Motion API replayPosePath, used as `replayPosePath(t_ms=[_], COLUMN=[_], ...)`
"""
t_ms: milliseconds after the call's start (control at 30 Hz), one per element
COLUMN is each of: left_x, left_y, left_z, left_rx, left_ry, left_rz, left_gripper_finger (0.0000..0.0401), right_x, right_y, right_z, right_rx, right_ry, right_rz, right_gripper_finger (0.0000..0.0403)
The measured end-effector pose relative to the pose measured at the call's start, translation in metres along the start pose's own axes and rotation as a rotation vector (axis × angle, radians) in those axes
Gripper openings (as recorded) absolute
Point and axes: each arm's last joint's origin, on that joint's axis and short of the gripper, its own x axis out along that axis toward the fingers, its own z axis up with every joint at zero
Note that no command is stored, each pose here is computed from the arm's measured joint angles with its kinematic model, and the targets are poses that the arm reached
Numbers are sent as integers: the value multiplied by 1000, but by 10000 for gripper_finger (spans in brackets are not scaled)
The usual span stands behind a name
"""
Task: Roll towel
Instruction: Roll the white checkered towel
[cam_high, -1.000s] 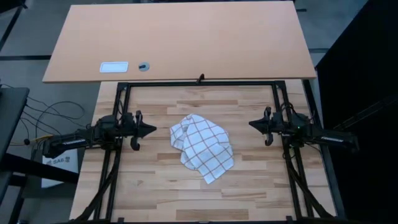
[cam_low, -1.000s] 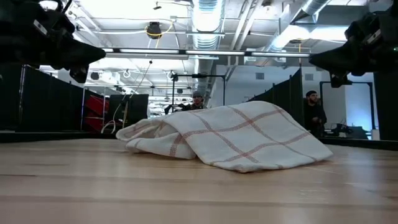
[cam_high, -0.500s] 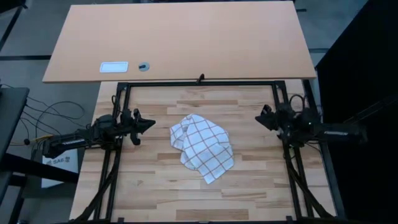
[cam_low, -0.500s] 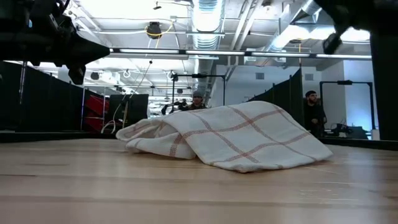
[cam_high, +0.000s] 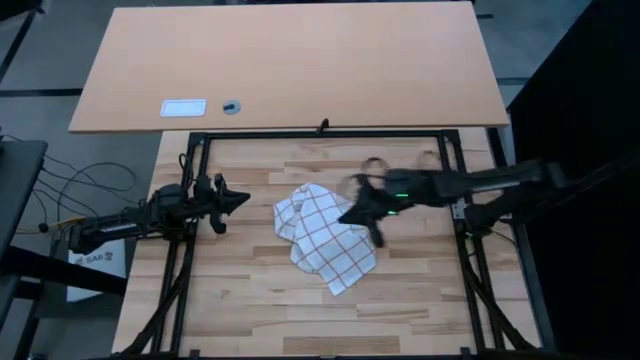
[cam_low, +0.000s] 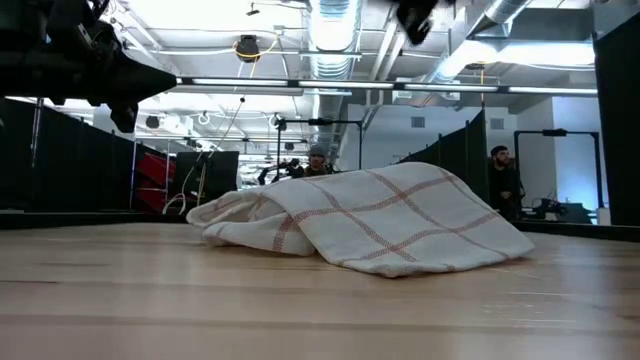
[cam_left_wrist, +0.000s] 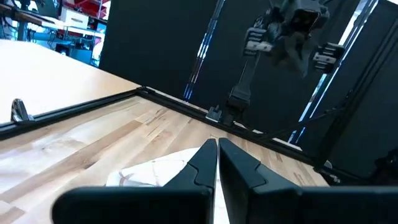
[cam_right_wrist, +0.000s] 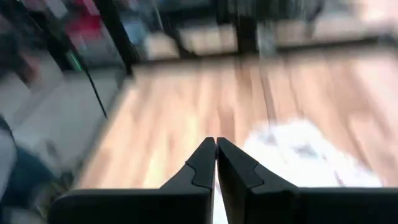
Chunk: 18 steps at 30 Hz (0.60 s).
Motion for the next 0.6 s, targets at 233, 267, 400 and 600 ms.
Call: replayPosePath(t_ms=[233,267,400,600], left_x=[0,0,0,0], left_y=[0,0,0,-1], left_z=[0,0,-1,-4], left_rx=[110,122,141,149], left_ry=[2,3,8,50], left_rz=[-2,-2,-1,-49], left_gripper_finger=[0,0,0,0], right_x=[83,96,137,169], right_y=[-18,-18,-12,-1], right_z=[8,5,-2,-25], right_rx=[-121,-148,-202,-230], right_ry=[464,500,541,621], right_rz=[3,15,49,79], right_gripper_finger=[86,97,134,159])
